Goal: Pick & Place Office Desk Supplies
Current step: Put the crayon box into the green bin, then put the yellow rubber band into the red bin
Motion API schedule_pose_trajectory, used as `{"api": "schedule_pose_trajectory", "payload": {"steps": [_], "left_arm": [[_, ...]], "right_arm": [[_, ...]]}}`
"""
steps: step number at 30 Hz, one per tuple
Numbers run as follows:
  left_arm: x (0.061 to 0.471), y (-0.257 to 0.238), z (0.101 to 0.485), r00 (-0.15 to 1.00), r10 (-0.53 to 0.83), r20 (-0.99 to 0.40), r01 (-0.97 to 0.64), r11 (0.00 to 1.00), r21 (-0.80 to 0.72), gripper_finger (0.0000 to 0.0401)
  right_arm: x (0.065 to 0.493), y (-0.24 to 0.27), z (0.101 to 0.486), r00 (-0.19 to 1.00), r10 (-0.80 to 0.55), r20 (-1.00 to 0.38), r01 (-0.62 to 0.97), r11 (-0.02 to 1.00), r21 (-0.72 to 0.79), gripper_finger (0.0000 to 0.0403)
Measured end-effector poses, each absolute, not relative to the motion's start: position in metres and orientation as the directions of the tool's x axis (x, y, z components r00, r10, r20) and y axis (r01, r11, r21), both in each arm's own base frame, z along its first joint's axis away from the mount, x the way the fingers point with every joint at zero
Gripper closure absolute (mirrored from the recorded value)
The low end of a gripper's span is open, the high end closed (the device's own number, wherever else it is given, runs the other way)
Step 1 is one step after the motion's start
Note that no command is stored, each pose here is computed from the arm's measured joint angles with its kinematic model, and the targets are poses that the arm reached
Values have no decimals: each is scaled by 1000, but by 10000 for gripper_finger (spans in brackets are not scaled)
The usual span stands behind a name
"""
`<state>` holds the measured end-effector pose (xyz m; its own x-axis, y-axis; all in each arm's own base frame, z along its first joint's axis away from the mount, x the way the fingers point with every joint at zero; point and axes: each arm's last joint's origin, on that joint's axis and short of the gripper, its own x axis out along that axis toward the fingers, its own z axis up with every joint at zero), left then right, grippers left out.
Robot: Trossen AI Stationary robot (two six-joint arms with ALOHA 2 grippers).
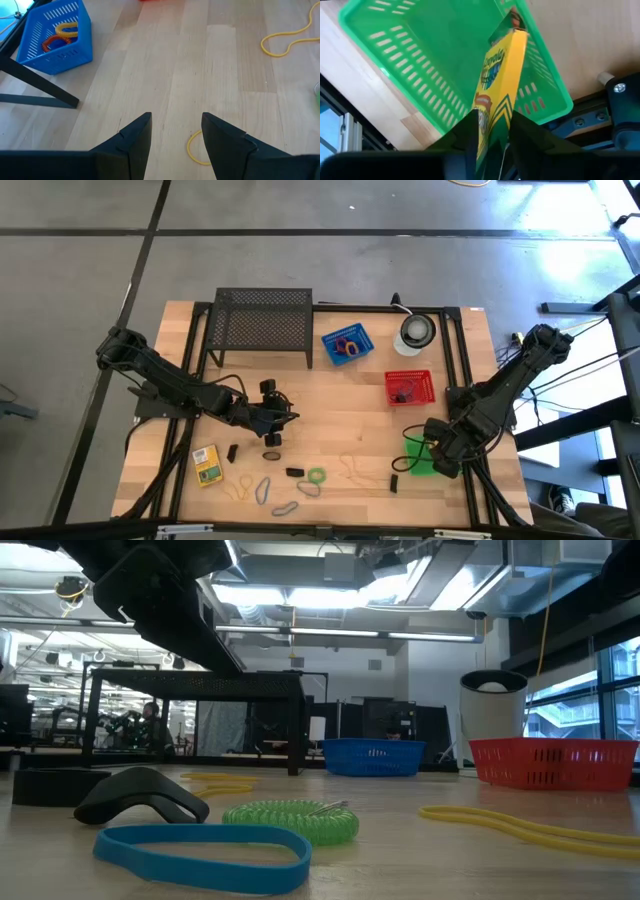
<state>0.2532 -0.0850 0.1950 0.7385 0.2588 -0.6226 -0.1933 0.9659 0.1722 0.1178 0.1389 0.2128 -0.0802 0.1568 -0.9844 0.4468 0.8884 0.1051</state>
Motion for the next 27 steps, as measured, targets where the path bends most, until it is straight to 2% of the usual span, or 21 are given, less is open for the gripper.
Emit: {"api": "schedule_pose_trajectory", "payload": {"steps": [8,16,23,27], "left_arm": [[253,-85,195,738,260,-623,-194,966,173,232],[251,-85,193,721,253,-645,-233,965,118,232],[247,-90,176,610,65,-790,-147,989,-33,217],[253,-95,160,562,-2,-827,-108,991,-75,202]], "right_arm": [[119,140,213,-86,183,-979,453,883,125,244],[121,138,214,-134,237,-962,500,855,141,237],[125,137,218,-144,271,-952,515,842,161,244],[133,141,237,-78,309,-948,493,838,233,249]]}}
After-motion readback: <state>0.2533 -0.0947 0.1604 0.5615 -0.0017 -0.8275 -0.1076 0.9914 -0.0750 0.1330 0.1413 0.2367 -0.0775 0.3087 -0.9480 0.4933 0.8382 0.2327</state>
